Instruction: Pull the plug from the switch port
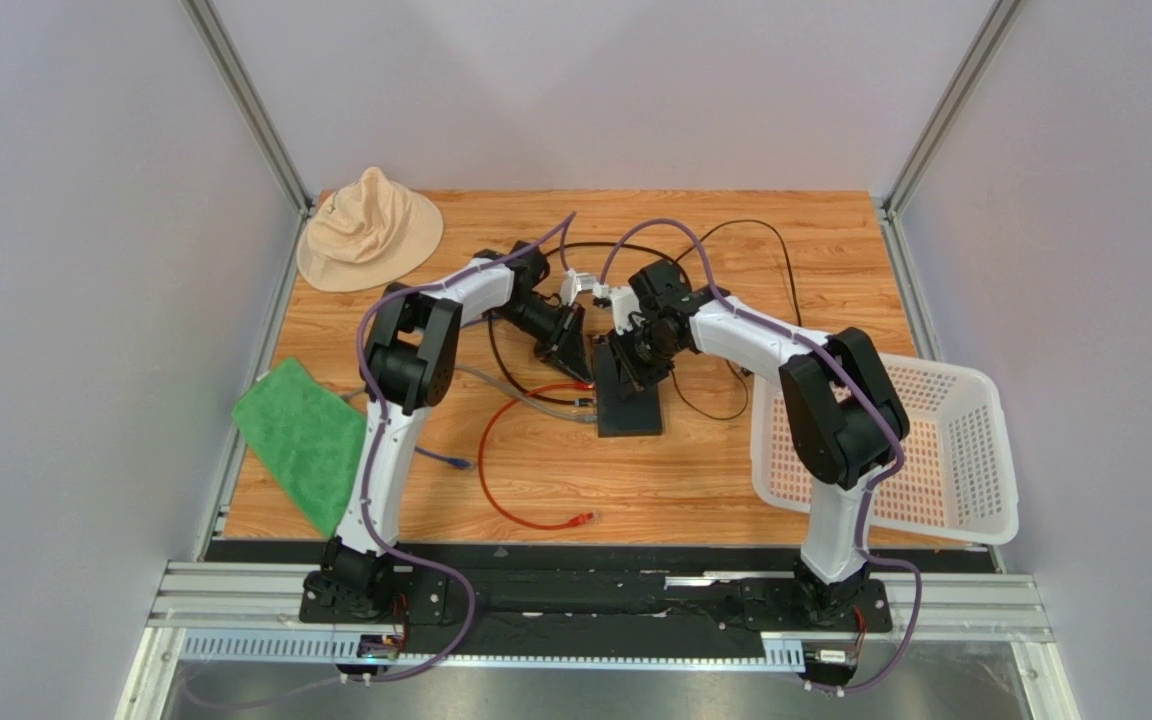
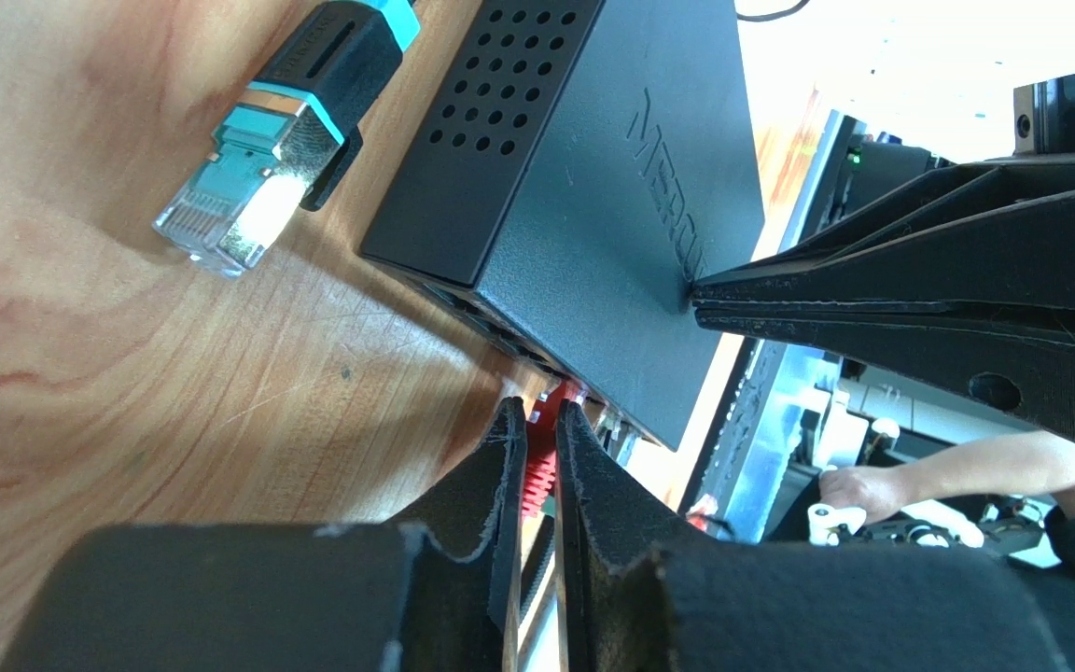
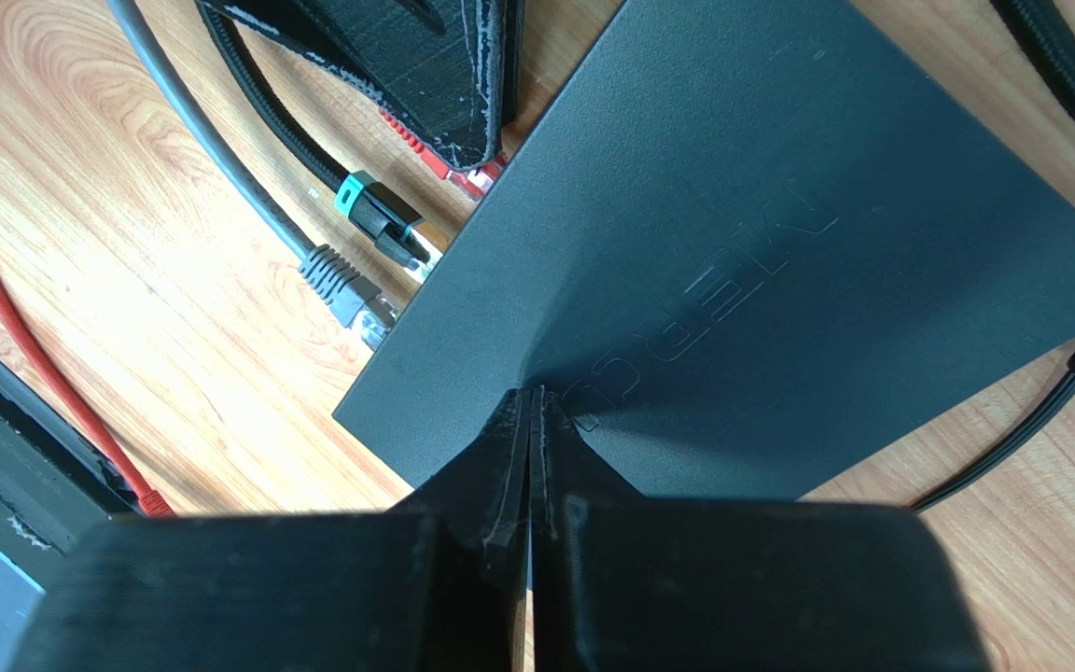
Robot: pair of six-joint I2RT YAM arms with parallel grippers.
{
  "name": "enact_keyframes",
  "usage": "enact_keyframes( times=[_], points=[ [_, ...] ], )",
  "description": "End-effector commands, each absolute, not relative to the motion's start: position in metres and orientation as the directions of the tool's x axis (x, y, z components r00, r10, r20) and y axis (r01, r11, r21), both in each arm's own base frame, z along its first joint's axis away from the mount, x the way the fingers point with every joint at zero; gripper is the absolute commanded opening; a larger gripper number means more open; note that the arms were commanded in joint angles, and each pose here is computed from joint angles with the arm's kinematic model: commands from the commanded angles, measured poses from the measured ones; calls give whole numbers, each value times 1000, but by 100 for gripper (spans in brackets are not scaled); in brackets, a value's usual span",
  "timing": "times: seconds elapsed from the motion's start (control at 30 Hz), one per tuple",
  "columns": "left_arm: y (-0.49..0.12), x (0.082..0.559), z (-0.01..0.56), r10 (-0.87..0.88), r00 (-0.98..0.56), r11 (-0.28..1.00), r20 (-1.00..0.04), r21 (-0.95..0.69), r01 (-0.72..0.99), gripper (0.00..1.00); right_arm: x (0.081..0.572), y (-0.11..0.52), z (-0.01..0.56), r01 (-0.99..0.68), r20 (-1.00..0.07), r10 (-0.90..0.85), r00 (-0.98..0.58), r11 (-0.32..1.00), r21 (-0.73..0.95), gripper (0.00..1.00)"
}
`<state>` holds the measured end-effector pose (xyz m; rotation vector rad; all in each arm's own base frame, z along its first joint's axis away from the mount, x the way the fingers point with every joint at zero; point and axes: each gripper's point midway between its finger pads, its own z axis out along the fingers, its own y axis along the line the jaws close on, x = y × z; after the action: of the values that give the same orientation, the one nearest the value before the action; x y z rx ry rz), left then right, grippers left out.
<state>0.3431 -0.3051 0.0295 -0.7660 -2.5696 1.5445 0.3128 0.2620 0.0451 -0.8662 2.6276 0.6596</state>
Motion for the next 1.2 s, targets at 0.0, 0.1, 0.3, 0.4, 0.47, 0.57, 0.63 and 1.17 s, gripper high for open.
enact_keyframes(
  times=[0.0, 0.1, 0.3, 0.4, 0.47, 0.57, 0.63, 1.17],
  points=[
    [-316, 331, 39, 431, -886, 320, -171, -889, 327, 28, 317, 261, 31, -624, -398, -502, -768, 726, 288, 1],
    [-316, 330, 41, 430, -888, 312, -165, -895, 318, 32, 317, 261, 31, -627, -398, -505, -766, 724, 287, 1],
    [-317, 324, 44, 433, -889, 298, -149, -907, 297, 33, 315, 262, 32, -630, -400, -508, -763, 722, 285, 1],
    [-317, 321, 40, 437, -889, 311, -134, -905, 289, 27, 315, 262, 31, -631, -400, -509, -762, 723, 283, 1],
    [-317, 320, 37, 440, -889, 324, -130, -900, 292, 24, 314, 263, 30, -634, -400, -513, -760, 721, 280, 1],
    [-316, 320, 29, 436, -894, 369, -107, -884, 286, 12, 314, 264, 32, -639, -406, -516, -755, 719, 275, 1],
    [-315, 320, 27, 435, -894, 374, -104, -883, 284, 0, 313, 265, 32, -642, -407, -519, -752, 716, 273, 1],
    [-310, 324, 41, 414, -903, 350, -112, -897, 272, 32, 312, 262, 36, -659, -424, -533, -732, 710, 247, 1]
  ],
)
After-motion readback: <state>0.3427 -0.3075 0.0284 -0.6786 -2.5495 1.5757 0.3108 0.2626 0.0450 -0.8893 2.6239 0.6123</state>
